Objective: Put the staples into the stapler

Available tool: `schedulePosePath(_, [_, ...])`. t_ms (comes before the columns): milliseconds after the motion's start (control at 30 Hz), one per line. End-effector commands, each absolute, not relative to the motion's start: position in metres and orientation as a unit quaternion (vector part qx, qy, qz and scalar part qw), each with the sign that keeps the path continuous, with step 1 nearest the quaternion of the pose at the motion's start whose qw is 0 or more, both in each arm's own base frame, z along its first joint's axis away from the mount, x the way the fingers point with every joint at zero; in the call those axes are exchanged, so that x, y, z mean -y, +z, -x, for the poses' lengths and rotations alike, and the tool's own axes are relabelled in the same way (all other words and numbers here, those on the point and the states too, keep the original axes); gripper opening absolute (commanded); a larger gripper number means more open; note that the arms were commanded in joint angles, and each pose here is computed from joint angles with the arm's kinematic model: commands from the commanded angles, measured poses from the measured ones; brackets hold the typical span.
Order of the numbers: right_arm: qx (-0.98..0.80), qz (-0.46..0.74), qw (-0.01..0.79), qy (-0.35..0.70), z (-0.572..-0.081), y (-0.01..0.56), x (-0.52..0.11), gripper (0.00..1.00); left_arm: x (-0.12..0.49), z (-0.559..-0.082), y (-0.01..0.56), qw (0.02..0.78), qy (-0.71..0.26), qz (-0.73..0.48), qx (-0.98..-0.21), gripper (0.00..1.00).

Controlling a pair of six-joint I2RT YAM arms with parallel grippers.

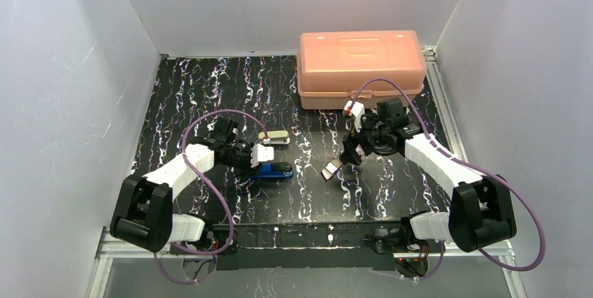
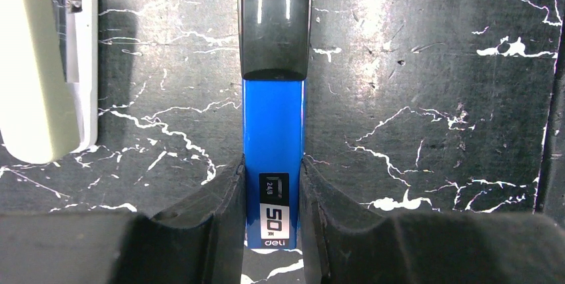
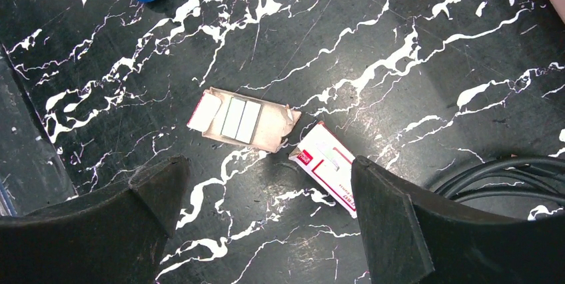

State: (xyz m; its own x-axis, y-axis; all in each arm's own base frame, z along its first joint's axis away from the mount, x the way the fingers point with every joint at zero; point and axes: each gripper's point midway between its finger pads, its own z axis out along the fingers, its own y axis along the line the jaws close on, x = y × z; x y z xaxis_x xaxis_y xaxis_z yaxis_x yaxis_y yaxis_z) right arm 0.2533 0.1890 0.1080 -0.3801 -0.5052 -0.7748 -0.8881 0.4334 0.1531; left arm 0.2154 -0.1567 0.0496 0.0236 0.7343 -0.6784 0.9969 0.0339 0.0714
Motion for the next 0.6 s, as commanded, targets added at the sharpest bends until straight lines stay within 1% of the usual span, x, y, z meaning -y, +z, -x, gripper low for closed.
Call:
schedulePosePath(0, [-0.77, 0.453, 0.351, 0.28, -0.26, 0.112, -0.189, 0.97, 0.164, -0.212, 0.047, 0.293, -0.249, -0.654, -0.651, 0.07])
schedulePosePath(200, [-0.772, 0.453, 0.349, 0.277, -0.262, 0.108, -0.187, 0.97, 0.16, -0.211, 0.039, 0.28, -0.238, -0.663, -0.652, 0.17])
schedulePosePath(567, [-0.773, 0.454, 0.349, 0.274, -0.263, 0.107, -0.187, 0.98, 0.157, -0.212, 0.039, 0.28, -0.224, -0.664, -0.656, 0.46])
